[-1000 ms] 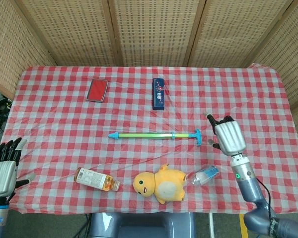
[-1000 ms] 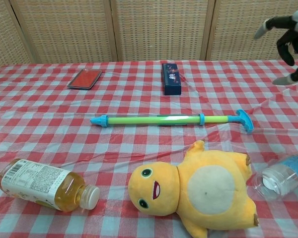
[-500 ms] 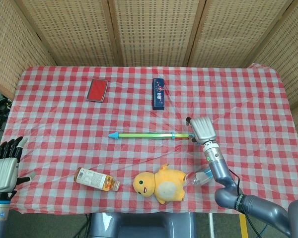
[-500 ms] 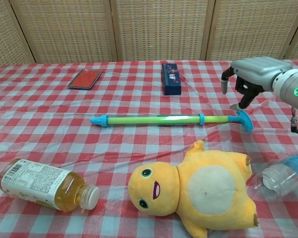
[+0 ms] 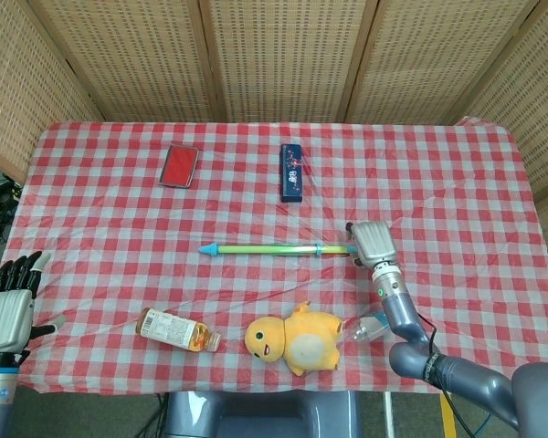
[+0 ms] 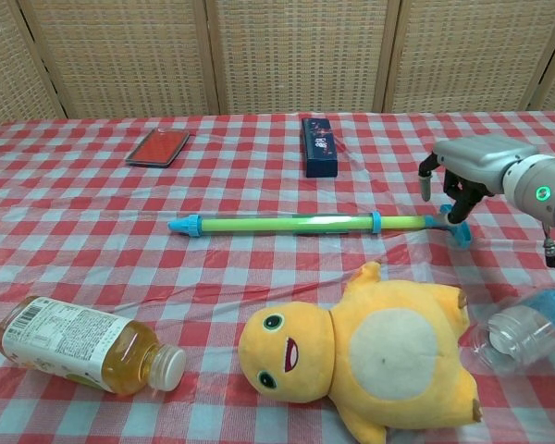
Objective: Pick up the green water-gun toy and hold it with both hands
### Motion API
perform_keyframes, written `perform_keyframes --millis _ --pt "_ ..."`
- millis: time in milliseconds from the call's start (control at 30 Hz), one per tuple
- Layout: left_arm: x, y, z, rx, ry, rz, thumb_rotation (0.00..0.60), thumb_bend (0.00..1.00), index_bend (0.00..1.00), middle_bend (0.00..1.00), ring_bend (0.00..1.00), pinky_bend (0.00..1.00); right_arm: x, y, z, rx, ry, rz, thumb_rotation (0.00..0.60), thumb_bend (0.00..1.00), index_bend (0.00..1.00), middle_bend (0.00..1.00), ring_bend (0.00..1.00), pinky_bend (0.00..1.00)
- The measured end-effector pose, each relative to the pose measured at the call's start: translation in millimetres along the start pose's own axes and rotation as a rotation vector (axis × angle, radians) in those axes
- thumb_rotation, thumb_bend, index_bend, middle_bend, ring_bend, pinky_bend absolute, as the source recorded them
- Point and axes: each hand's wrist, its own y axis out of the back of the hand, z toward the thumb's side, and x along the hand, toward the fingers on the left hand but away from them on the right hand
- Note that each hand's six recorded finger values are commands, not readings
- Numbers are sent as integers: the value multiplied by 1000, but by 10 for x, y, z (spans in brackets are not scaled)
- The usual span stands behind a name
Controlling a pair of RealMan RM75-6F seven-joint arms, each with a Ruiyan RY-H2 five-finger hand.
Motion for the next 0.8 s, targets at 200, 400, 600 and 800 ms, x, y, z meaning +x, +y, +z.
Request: perform_keyframes --millis 200,400,600,800 --pt "6 0 4 -2 0 -1 600 66 0 0 0 0 -44 -83 -72 7 -26 29 600 486 484 1000 1000 769" --pt "16 -15 -2 -2 2 -6 600 65 0 0 0 0 -69 -162 -72 18 -32 55 600 486 483 1000 1000 769" --pt "26 -26 -5 -3 4 -11 600 66 0 0 0 0 -102 -245 -78 25 -41 79 600 487 487 1000 1000 769" --pt "45 -45 -14 -2 8 -18 600 66 0 0 0 0 -134 -319 -88 31 -48 100 600 498 585 1000 1000 769"
